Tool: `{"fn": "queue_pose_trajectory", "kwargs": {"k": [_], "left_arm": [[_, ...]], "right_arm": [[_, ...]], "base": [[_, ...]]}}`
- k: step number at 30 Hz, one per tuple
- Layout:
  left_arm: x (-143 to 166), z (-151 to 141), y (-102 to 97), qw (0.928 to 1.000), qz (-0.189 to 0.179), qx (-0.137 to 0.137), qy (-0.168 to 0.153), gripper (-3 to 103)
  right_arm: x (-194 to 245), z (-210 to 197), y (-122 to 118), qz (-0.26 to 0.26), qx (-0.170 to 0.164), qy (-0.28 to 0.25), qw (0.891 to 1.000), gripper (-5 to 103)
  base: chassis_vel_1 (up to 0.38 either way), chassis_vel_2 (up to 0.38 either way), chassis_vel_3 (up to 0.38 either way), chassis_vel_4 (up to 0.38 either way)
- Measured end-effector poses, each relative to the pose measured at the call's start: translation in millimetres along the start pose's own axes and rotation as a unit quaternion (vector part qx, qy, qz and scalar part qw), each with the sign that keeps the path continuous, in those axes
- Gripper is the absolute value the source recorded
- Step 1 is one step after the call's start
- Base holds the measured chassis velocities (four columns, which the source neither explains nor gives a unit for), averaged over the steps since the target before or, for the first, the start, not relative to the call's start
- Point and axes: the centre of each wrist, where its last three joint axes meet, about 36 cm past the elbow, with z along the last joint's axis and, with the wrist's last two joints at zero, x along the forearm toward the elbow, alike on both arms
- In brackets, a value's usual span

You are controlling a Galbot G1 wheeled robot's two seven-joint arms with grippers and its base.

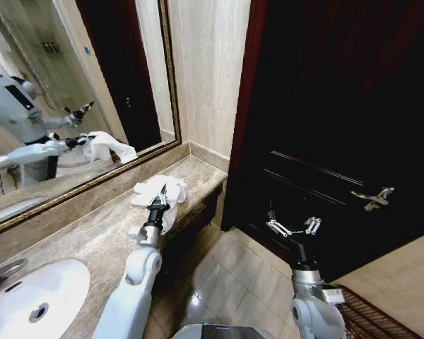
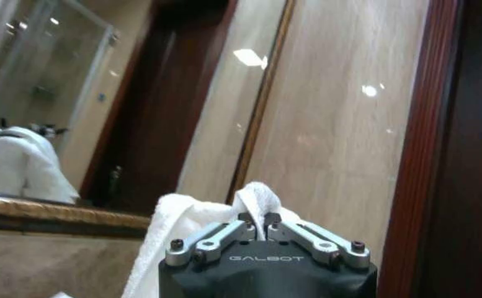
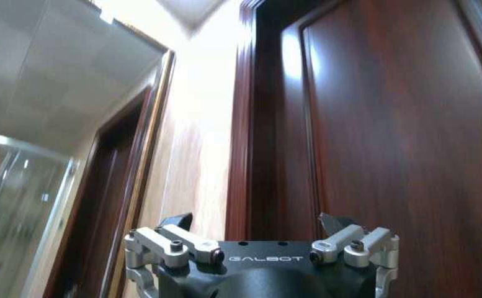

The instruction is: Discard the used towel into the hamper.

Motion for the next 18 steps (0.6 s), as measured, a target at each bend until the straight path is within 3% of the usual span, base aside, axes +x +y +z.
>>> {"fn": "queue_pose_trajectory", "kwargs": {"k": [3,7,14,18], "left_arm": [[21.4,-9.5,-8.3,0.9998,-0.016,0.003,-0.008,2],[60.2,-40.2,-24.1,0.9994,-0.026,-0.018,-0.012,2],[76.3,-81.4,-27.1,0.9973,-0.026,-0.053,-0.043,2],[79.3,-89.2,-24.7,0.9965,-0.022,-0.063,-0.051,2]], "right_arm": [[-5.1,-5.9,-0.4,0.012,-0.013,-0.016,1.000,100],[-14.6,-13.6,-4.8,0.076,0.000,-0.039,0.996,100],[-18.2,-22.4,-6.0,0.097,-0.005,-0.052,0.994,99],[-19.8,-26.5,-5.6,0.097,-0.006,-0.065,0.993,96]], "base": [[0.000,0.000,0.000,0.000],[0.000,0.000,0.000,0.000],[0.000,0.000,0.000,0.000],[0.000,0.000,0.000,0.000]]}}
